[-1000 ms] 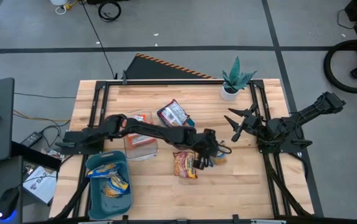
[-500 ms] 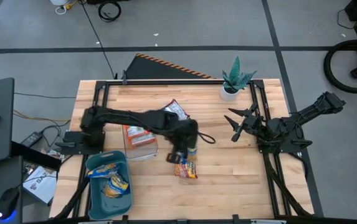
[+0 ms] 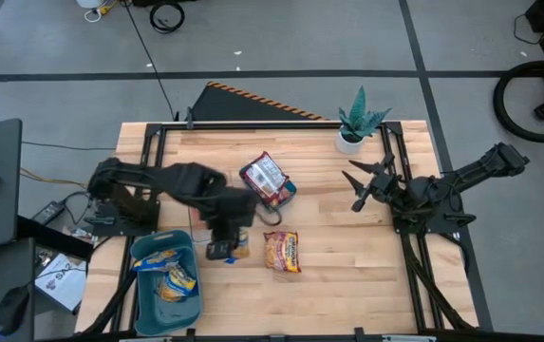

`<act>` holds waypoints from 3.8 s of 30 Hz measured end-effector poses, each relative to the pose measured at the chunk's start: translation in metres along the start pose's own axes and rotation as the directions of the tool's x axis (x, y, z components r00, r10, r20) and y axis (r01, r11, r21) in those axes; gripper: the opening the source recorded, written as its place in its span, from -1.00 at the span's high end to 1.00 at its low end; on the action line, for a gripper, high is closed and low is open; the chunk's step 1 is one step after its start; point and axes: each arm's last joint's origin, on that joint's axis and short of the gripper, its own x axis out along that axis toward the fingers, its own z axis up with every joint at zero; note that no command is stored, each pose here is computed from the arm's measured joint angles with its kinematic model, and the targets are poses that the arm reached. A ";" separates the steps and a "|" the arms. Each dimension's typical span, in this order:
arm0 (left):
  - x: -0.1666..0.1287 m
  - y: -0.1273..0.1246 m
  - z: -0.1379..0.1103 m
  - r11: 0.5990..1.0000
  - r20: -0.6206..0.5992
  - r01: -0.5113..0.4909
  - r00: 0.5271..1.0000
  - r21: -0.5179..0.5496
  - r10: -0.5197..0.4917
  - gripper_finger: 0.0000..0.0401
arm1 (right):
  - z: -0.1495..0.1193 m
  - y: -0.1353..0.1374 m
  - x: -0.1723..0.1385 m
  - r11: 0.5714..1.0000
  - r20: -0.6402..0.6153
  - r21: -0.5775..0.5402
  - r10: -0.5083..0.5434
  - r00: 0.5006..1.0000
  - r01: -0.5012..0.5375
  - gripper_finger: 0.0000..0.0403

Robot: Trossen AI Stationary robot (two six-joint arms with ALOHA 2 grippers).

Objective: Sort Maruchan noodles
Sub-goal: Put the blue noodle pack into the green bin, then put the red noodle pack into the blue bin

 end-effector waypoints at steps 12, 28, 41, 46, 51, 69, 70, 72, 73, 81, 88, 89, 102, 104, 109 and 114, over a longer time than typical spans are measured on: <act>-0.019 -0.064 -0.061 0.947 0.078 -0.262 0.957 -0.186 0.280 0.83 | -0.001 -0.010 0.014 1.000 0.048 -0.004 0.022 0.999 -0.022 0.16; 0.004 -0.099 -0.151 0.844 -0.119 -0.246 0.969 -0.477 0.215 0.83 | -0.002 -0.022 0.028 0.993 0.141 0.031 0.109 0.984 -0.115 0.16; 0.032 -0.085 -0.187 0.800 -0.268 -0.373 0.924 -0.470 0.273 0.83 | -0.007 -0.025 0.036 0.992 0.124 0.041 0.115 0.986 -0.121 0.16; 0.034 -0.086 -0.182 0.765 -0.137 -0.353 0.933 -0.538 0.334 0.83 | -0.006 -0.025 0.036 0.991 0.131 0.055 0.113 0.985 -0.121 0.16; 0.040 -0.084 -0.171 0.743 -0.104 -0.346 0.930 -0.573 0.353 0.73 | -0.006 -0.025 0.036 0.991 0.131 0.055 0.113 0.985 -0.121 0.16; 0.071 -0.064 -0.103 0.865 -0.024 -0.164 0.985 -0.474 0.174 0.26 | -0.005 -0.025 0.036 0.987 0.158 0.056 0.142 0.977 -0.152 0.16; 0.074 -0.059 -0.096 0.875 -0.004 -0.169 0.982 -0.453 0.187 0.26 | -0.005 -0.024 0.036 0.986 0.158 0.055 0.144 0.977 -0.155 0.16; 0.082 -0.051 -0.082 0.907 0.054 -0.193 0.972 -0.374 0.229 0.26 | -0.004 -0.024 0.036 0.986 0.160 0.055 0.149 0.976 -0.159 0.16; 0.087 -0.047 -0.075 0.919 0.085 -0.226 0.960 -0.323 0.266 0.26 | -0.005 -0.024 0.036 0.986 0.159 0.054 0.150 0.976 -0.160 0.16; 0.138 -0.013 -0.022 0.857 0.252 -0.514 0.824 -0.042 0.507 0.26 | -0.007 -0.022 0.038 0.985 0.144 0.046 0.156 0.977 -0.164 0.16; 0.190 -0.005 0.006 0.895 0.280 -0.416 0.889 0.163 0.362 0.25 | -0.009 -0.021 0.038 0.982 0.126 0.073 0.164 0.979 -0.174 0.16; 0.194 -0.006 0.007 0.902 0.277 -0.387 0.903 0.190 0.329 0.24 | -0.009 -0.021 0.039 0.982 0.121 0.076 0.165 0.979 -0.175 0.16; 0.207 -0.014 -0.002 0.674 0.216 -0.415 0.907 0.611 0.362 -0.12 | -0.014 -0.018 0.039 0.969 0.071 0.151 0.185 0.980 -0.194 0.16; 0.210 -0.017 -0.005 0.615 0.207 -0.402 0.907 0.678 0.365 -0.11 | -0.015 -0.018 0.039 0.967 0.066 0.163 0.188 0.980 -0.196 0.16; 0.228 -0.022 -0.007 0.449 0.199 -0.358 0.910 0.819 0.364 -0.05 | -0.015 -0.015 0.038 0.960 0.065 0.173 0.214 0.975 -0.222 0.16; 0.243 -0.021 -0.001 0.361 0.236 -0.363 0.906 0.859 0.350 0.01 | -0.015 -0.013 0.036 0.957 0.060 0.165 0.230 0.971 -0.237 0.16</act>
